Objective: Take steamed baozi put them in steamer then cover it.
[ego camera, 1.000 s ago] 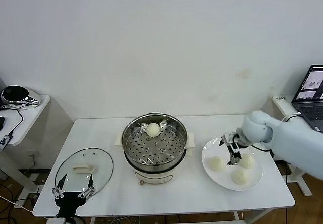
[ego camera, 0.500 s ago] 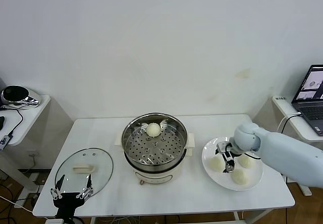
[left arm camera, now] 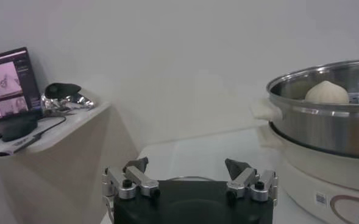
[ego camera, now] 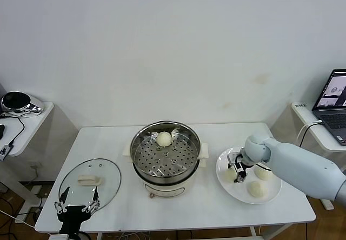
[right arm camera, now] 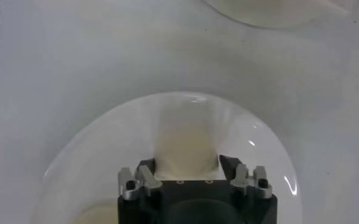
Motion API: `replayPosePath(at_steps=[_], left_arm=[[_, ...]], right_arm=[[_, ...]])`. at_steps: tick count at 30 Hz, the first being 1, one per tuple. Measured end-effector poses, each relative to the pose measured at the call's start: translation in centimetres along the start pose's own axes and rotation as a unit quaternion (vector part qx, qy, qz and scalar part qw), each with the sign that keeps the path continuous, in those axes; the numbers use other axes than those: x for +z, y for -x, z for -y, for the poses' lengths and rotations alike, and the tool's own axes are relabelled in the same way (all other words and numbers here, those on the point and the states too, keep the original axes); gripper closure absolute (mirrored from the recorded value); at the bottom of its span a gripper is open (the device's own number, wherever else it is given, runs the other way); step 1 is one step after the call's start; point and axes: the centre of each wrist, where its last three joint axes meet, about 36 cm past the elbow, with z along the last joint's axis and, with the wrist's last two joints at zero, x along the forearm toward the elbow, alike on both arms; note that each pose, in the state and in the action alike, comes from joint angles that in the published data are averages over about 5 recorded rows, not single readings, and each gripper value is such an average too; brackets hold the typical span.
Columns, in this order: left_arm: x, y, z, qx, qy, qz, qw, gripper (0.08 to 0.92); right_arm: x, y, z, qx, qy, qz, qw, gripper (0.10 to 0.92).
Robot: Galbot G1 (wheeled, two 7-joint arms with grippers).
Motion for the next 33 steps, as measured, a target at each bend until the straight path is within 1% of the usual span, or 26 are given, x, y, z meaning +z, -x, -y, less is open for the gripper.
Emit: replayPosePath(at_steps=[4, 7, 12, 17, 22, 25, 29, 33], left_arm=[[0.0, 0.0, 0.1, 0.001, 0.0, 0.0, 1.0, 0.177], [-0.1, 0.1, 0.1, 0.001, 0.0, 0.002, 1.0, 0.177], [-0.1, 0.2, 0.2, 0.004, -0.002, 0.004, 1.0, 0.177], [-0.2, 0.5, 0.4, 0.008, -0.002, 0.006, 1.0, 0.177], [-0.4, 0.6, 0.3, 0.01, -0.002, 0.01, 1.0, 0.177], [-0.5, 0.7, 0.2, 0.01, -0.002, 0.012, 1.0, 0.177], [-0.6, 0.8, 0.0, 0.007, -0.001, 0.015, 1.0, 0.177], [-0.4, 0.9, 0.0, 0.004, -0.001, 0.014, 1.0, 0.177]], right_arm=[[0.3, -1.1, 0.2, 0.002, 0.003, 0.001, 1.0, 0.448], [0.7, -2.8, 0.6, 0.007, 0.006, 0.002, 1.0, 0.443], [0.9, -7.2, 1.9, 0.028, 0.01, 0.005, 1.0, 0.437], [-0.3, -12.8, 4.2, 0.061, 0.005, 0.012, 0.998, 0.432], [-3.1, -18.5, 6.7, 0.096, -0.006, 0.023, 0.995, 0.428], [-5.4, -21.1, 8.1, 0.111, -0.014, 0.034, 0.993, 0.428], [-9.4, -23.0, 9.5, 0.115, -0.024, 0.052, 0.992, 0.428], [-14.0, -23.2, 10.5, 0.108, -0.036, 0.07, 0.991, 0.428]])
